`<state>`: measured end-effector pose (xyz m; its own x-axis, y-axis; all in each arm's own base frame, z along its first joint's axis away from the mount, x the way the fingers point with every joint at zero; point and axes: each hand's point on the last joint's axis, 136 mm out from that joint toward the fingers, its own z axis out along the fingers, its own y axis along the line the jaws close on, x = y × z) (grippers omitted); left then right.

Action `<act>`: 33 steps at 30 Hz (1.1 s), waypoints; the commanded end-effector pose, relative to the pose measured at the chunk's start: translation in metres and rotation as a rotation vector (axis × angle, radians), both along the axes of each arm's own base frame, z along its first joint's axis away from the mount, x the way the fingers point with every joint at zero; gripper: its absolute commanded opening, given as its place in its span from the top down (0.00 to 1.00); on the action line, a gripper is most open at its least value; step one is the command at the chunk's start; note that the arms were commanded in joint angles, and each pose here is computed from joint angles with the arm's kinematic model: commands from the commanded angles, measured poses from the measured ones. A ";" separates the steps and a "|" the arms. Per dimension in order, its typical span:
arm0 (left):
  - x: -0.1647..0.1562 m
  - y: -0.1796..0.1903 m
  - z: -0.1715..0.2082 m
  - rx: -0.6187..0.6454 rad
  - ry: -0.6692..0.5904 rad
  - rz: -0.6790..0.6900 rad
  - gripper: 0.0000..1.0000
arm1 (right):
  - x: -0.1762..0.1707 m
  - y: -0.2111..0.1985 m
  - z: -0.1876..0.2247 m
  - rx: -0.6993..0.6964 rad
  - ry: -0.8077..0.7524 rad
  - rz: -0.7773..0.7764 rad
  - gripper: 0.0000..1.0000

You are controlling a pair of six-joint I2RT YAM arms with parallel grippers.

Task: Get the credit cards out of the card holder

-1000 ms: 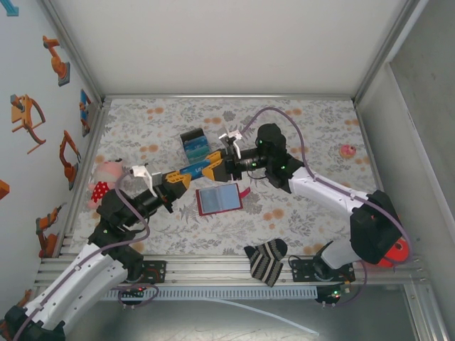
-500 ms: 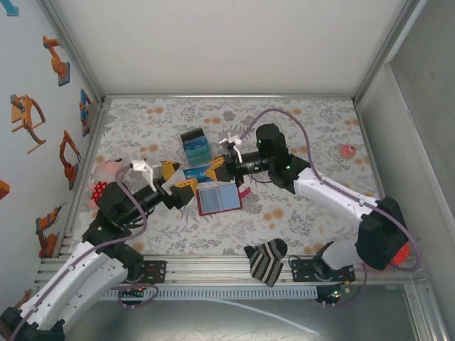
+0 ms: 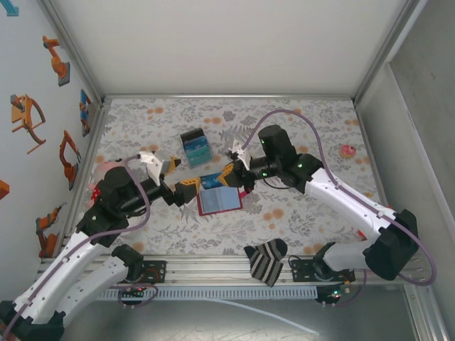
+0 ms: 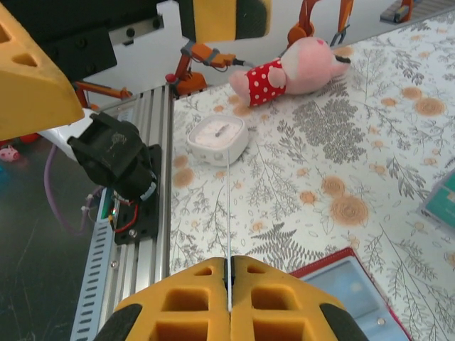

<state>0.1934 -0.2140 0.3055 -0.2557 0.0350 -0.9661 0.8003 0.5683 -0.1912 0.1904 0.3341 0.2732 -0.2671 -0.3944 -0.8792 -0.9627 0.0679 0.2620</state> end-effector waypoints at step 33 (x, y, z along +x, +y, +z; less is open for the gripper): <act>0.030 -0.040 -0.048 0.313 -0.016 -0.212 1.00 | 0.053 -0.025 0.009 -0.088 -0.186 -0.336 0.55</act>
